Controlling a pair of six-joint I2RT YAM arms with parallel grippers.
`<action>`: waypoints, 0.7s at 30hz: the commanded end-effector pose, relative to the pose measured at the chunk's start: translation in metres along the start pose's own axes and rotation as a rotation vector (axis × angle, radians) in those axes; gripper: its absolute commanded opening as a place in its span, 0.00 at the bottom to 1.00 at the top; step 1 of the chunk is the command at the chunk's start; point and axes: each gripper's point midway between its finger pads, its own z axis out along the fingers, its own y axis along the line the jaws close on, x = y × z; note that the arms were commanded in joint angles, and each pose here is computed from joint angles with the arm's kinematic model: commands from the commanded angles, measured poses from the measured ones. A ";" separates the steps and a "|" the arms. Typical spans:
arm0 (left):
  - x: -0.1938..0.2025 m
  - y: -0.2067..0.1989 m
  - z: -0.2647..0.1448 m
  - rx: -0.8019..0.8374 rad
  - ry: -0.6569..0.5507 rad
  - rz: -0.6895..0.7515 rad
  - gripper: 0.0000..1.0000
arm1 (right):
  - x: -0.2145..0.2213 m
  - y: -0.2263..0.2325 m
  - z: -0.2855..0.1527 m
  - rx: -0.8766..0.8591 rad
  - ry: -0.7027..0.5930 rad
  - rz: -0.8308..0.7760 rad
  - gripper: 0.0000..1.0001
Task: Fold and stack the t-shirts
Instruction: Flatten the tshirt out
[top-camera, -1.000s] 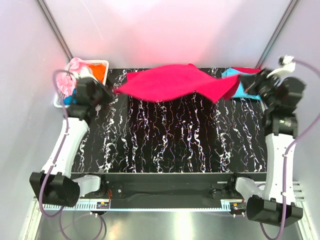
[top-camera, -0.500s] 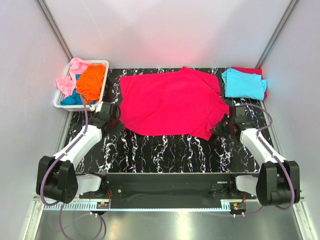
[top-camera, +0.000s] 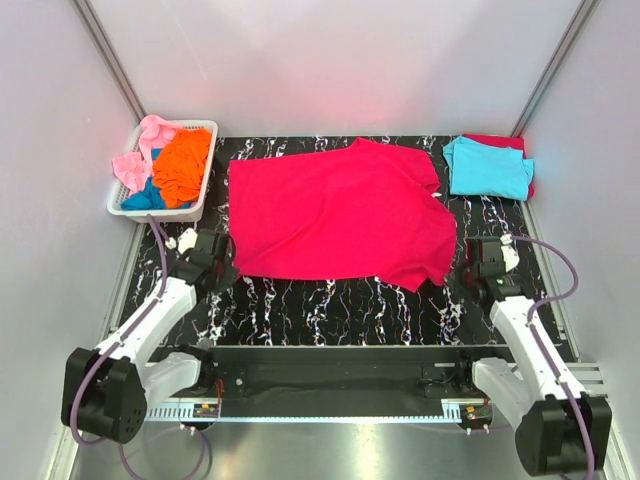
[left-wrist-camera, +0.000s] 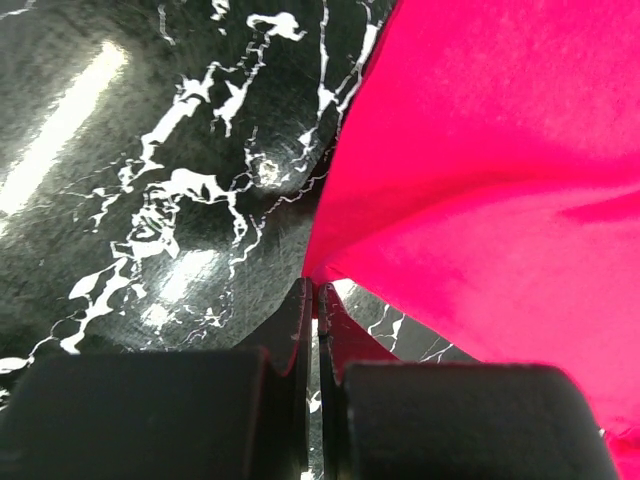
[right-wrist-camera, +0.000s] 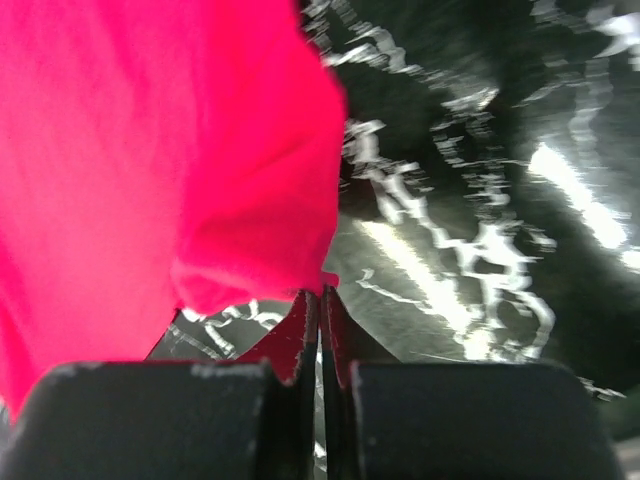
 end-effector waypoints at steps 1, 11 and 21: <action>-0.010 0.007 -0.003 -0.022 -0.064 -0.035 0.00 | -0.023 -0.020 -0.015 0.107 -0.130 0.028 0.00; -0.006 0.029 -0.018 -0.032 -0.095 -0.083 0.00 | -0.030 -0.046 -0.033 0.181 -0.218 0.089 0.00; 0.013 0.038 -0.008 -0.056 -0.028 -0.073 0.00 | -0.024 -0.035 -0.041 0.102 -0.191 0.096 0.00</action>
